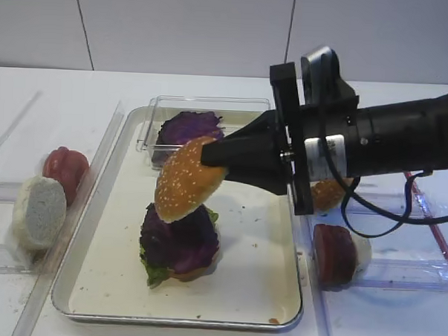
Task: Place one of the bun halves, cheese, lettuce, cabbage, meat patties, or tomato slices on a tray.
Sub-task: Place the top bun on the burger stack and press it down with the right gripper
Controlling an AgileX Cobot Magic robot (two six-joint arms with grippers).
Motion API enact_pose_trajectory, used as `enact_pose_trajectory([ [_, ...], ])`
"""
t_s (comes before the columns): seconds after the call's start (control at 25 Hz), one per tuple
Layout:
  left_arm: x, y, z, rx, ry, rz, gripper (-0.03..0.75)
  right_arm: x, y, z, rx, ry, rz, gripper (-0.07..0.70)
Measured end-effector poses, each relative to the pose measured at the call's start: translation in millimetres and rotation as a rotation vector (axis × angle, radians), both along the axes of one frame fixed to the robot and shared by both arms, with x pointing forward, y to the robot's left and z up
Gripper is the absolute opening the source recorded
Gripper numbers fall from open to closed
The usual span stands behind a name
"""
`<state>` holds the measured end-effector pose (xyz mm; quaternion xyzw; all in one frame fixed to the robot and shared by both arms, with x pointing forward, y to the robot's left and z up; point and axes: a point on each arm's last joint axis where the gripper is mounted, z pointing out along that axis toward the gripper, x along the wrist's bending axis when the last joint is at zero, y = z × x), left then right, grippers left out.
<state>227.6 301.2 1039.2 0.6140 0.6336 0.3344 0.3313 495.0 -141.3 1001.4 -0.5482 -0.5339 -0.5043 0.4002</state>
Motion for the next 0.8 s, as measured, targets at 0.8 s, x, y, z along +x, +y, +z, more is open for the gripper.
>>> enact_pose_trajectory([
  [0.8,0,0,0.0,0.0,0.0,0.0,0.489,18,17,-33.2,-0.029,0.043,0.033,0.14],
])
